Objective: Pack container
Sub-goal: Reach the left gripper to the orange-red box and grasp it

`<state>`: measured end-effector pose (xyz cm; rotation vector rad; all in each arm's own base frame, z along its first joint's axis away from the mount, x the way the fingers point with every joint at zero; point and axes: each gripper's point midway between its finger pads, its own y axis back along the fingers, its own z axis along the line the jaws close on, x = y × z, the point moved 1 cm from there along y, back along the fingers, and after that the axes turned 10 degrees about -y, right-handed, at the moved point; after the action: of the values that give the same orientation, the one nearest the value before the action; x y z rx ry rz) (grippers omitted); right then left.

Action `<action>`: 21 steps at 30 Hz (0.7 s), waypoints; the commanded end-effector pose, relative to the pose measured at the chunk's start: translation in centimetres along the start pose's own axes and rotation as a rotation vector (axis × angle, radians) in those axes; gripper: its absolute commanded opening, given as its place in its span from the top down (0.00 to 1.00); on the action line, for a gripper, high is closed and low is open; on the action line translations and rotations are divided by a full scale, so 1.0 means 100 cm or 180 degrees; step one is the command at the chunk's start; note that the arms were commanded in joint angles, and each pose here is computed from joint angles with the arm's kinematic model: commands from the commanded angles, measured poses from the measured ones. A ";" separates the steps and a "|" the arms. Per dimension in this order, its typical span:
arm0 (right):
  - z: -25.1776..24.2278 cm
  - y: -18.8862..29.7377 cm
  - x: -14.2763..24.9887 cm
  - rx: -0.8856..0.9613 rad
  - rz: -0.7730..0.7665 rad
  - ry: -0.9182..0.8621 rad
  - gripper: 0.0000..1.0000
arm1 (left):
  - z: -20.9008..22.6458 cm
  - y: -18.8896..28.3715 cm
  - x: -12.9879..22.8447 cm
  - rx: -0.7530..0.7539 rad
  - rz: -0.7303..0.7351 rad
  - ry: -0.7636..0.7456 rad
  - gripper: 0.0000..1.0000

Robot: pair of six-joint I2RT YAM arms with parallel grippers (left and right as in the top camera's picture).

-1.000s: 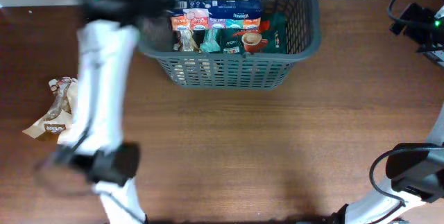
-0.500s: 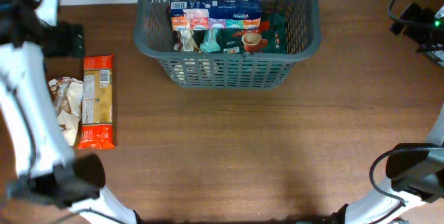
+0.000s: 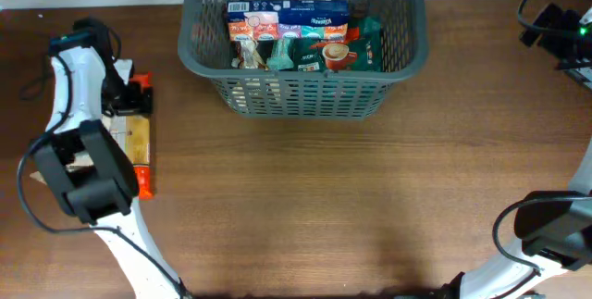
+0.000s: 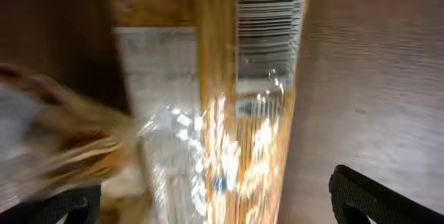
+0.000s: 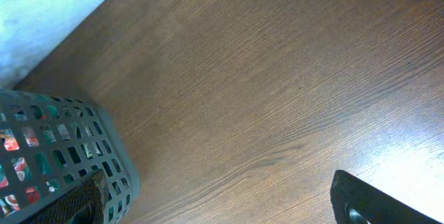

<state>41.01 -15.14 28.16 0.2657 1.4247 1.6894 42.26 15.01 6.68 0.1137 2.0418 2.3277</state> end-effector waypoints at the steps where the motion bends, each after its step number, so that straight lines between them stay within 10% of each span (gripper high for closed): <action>1: 0.001 -0.002 0.000 -0.0008 0.0007 0.0035 0.02 | -0.008 -0.047 0.008 0.0191 0.0304 0.0017 0.05; 8: 0.001 -0.002 0.000 -0.0008 0.0007 0.0035 0.01 | -0.018 -0.083 0.014 0.0321 0.0519 -0.0010 0.07; 10: 0.001 -0.002 0.000 -0.0008 0.0007 0.0035 0.01 | -0.020 -0.088 0.013 0.0352 0.0522 -0.0008 0.39; 12: 0.001 -0.002 0.000 -0.0008 0.0007 0.0035 0.01 | -0.022 -0.087 0.014 0.0380 0.0532 -0.0008 0.98; 21: 0.001 -0.002 0.000 -0.0007 0.0007 0.0035 0.01 | -0.008 -0.022 -0.013 0.0304 0.0220 0.0002 0.99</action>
<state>41.01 -15.14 28.16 0.2654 1.4250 1.6895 41.64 14.48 3.05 0.2567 2.1821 2.3109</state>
